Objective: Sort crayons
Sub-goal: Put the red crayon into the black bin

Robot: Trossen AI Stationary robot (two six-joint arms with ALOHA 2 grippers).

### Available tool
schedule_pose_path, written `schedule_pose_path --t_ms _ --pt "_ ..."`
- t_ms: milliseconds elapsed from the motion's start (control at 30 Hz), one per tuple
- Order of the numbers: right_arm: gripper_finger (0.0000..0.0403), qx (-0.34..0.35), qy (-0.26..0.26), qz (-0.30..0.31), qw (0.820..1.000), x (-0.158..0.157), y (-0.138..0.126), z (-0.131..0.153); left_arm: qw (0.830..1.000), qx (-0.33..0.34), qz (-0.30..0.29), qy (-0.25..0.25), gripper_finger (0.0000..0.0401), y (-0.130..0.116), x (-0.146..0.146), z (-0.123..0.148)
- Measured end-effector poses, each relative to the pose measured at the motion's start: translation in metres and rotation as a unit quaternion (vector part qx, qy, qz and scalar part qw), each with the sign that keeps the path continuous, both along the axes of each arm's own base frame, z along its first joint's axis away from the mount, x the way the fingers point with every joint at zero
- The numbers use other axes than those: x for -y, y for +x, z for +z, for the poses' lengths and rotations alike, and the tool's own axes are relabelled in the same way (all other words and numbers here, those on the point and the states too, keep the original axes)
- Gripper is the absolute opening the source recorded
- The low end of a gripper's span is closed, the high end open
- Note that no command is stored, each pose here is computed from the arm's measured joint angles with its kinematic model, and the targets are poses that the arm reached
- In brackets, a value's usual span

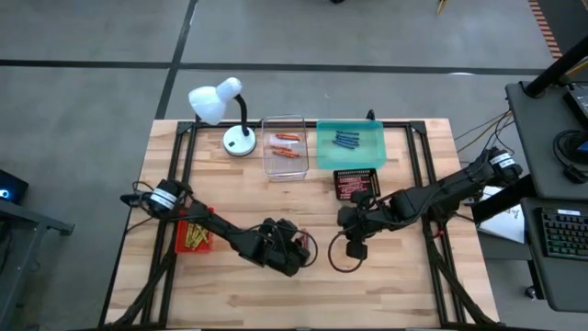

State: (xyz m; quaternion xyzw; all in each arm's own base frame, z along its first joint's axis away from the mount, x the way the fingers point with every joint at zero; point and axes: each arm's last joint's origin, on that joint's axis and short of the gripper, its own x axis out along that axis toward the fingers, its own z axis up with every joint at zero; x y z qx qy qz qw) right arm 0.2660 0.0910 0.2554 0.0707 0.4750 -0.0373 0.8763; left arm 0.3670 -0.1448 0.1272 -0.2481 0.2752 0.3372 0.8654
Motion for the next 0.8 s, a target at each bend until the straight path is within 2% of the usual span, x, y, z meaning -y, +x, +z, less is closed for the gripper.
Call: schedule_pose_path --t_ms 267,633,800 --pt "0.0104 -0.003 -0.001 0.001 1.0 0.0 0.001 -0.002 1.0 -0.027 0.0 0.006 0.0127 0.001 0.0 -0.021" --pt "0.0104 -0.002 -0.001 0.001 1.0 -0.001 0.001 -0.002 0.998 -0.057 -0.002 0.02 0.0127 -0.004 -0.002 -0.022" --pt "0.0104 -0.002 -0.001 0.001 1.0 0.0 0.001 -0.002 0.998 -0.068 -0.006 0.015 0.0127 -0.009 -0.003 -0.01"
